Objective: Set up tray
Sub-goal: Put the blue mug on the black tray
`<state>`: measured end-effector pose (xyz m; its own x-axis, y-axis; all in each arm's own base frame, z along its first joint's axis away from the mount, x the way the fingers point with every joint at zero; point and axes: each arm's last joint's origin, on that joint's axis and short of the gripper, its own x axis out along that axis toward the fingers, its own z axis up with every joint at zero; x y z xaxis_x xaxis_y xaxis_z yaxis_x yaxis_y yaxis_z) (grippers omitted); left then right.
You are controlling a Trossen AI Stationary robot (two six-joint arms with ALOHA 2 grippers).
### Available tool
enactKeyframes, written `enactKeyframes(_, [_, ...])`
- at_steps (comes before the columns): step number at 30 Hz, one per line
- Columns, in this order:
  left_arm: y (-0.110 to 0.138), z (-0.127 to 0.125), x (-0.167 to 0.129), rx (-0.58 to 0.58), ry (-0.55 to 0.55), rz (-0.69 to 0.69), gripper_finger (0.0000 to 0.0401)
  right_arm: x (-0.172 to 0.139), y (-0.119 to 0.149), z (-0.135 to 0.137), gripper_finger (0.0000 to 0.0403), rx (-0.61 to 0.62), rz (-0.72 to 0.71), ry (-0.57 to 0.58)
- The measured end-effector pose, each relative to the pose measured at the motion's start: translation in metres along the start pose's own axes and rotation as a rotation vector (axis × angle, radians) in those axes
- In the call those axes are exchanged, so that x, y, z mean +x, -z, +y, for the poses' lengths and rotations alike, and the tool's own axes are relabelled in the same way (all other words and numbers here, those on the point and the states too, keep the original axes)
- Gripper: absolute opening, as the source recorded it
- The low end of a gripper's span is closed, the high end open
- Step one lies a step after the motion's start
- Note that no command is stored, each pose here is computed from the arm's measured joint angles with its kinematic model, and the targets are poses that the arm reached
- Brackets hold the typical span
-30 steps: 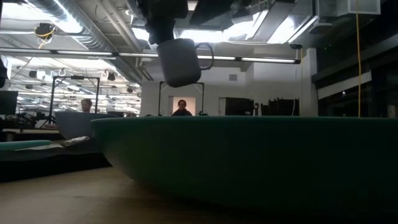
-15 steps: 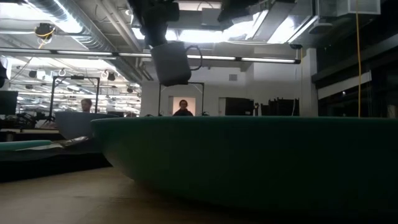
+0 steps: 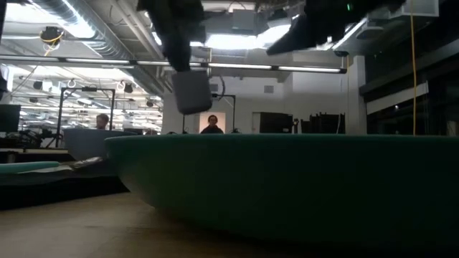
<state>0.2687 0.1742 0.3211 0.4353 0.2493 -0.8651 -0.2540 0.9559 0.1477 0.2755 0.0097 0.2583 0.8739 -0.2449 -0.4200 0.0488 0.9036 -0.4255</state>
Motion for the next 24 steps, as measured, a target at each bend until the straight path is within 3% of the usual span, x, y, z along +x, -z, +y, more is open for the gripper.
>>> enactKeyframes(7, [0.012, 0.040, 0.035, -0.097, 0.032, 0.060, 0.0003, 0.009, 0.043, 0.006, 0.0008, 0.063, -0.053, 0.039])
enactKeyframes(12, [0.019, 0.066, 0.059, -0.139, 0.012, 0.096, 0.0003, 0.010, 0.060, 0.005, 0.0009, 0.091, -0.103, 0.070])
enactKeyframes(19, [0.007, 0.100, 0.074, -0.178, 0.046, 0.141, 0.0003, 0.011, 0.068, 0.001, 0.0009, 0.201, -0.147, 0.018])
enactKeyframes(24, [0.005, 0.109, 0.082, -0.192, 0.069, 0.165, 0.0003, 0.011, 0.073, 0.003, 0.0009, 0.206, -0.137, 0.013])
